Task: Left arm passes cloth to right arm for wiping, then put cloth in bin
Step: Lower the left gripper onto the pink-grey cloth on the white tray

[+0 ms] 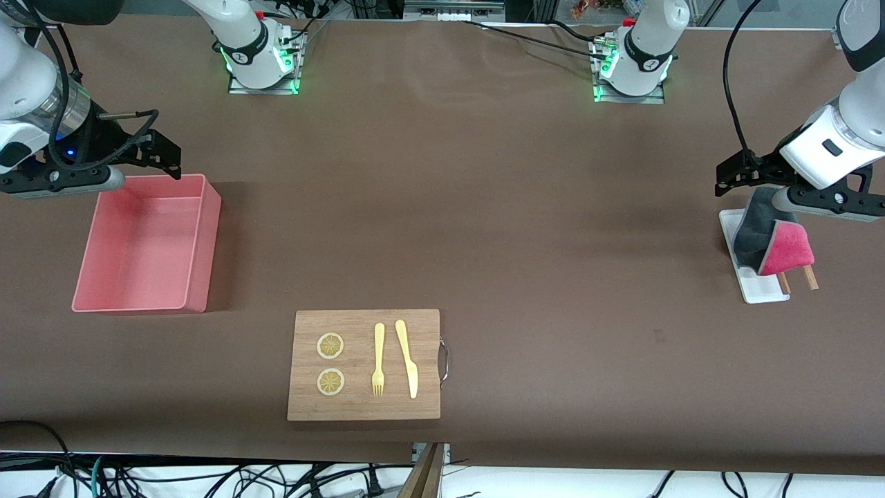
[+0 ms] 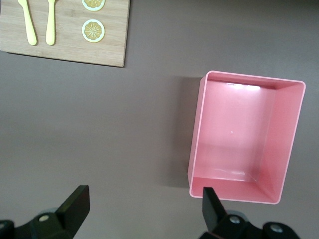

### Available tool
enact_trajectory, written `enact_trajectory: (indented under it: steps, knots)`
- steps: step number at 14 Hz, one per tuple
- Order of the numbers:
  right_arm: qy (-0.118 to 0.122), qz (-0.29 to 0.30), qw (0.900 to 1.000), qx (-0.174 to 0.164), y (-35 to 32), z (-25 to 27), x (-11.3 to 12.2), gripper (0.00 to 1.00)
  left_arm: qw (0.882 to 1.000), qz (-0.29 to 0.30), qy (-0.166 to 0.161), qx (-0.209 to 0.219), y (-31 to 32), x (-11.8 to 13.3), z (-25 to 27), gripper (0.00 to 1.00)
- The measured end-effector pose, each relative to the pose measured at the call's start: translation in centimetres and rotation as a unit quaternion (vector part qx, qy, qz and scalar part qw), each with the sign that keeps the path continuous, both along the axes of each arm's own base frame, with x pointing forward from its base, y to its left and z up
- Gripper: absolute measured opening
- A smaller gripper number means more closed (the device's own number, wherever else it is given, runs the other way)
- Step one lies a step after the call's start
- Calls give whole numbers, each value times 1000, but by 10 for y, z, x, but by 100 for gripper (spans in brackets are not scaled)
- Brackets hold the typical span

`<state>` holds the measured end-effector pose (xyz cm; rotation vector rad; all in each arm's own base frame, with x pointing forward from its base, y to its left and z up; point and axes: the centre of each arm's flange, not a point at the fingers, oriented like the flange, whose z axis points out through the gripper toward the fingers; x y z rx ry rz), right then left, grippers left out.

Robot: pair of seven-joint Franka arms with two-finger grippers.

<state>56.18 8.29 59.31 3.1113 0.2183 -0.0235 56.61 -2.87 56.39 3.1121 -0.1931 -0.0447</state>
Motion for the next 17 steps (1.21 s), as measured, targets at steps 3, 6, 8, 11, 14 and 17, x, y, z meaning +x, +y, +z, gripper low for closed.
enact_trajectory:
  steps: [3, 6, 8, 11, 14, 17]
  knots:
    - [7, 2, 1000, -1, 2, -1, -2, 100, 1000, 0, 1, 0, 0, 0, 0, 100]
    - [21, 1, 1000, -3, 1, -4, -5, 100, 1000, -2, 13, 1, -1, -3, -3, 100]
    - [24, 1, 1000, -4, 1, -5, -5, 100, 1000, -3, 15, 1, -3, -3, -4, 100]
    - [25, 0, 1000, -4, 0, -5, -5, 100, 1000, -4, 16, 1, -4, -3, -5, 100]
    - [24, 0, 1000, -4, 0, -5, -5, 100, 1000, -3, 22, 9, 0, 8, -15, 100]
    - [24, 0, 1000, -4, 0, -5, -4, 99, 994, -38, 36, 94, 17, 17, -30, 100]
